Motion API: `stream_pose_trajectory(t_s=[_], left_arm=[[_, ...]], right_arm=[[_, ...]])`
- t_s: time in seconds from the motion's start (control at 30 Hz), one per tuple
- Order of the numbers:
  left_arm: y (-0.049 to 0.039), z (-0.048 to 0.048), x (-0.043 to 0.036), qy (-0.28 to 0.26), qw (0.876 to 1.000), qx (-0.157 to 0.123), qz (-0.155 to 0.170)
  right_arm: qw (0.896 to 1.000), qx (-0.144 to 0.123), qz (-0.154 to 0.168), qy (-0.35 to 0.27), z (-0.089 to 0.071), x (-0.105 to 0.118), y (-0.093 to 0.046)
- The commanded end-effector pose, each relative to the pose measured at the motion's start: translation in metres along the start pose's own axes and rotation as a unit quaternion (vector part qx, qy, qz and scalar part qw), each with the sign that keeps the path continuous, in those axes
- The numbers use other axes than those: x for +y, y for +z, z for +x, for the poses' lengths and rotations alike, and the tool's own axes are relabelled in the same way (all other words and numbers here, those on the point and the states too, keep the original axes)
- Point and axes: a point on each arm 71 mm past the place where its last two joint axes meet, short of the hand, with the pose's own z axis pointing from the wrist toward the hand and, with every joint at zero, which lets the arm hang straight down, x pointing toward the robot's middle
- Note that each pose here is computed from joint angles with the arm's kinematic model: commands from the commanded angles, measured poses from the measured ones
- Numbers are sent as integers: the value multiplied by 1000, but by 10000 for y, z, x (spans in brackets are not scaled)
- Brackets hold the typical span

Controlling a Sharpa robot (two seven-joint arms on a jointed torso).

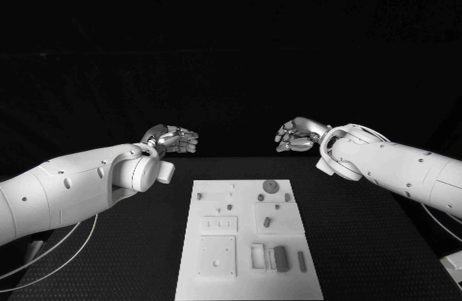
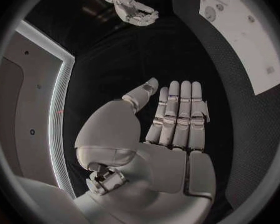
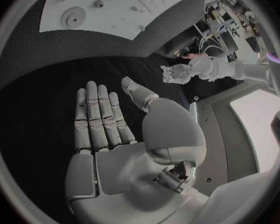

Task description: Assemble the parts on the task board

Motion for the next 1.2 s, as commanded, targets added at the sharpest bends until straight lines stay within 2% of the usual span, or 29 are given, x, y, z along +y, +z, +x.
stream_pose_trajectory(t_s=[0.03,0.3,0.6,0.7,1.2], left_arm=[[-69,78,-49,22,998,42,31],[-295,158,-66,15,997,71,40],[-470,280,-108,5,994,97,45],[-488,308,-116,3,994,102,46],[-473,284,-107,3,995,96,41]], right_arm=[[991,33,-33,-124,114,67,-26],[978,56,-62,-191,319,179,-96],[966,75,-77,-234,547,213,-142],[964,83,-75,-241,607,180,-158],[958,92,-78,-261,712,195,-152]])
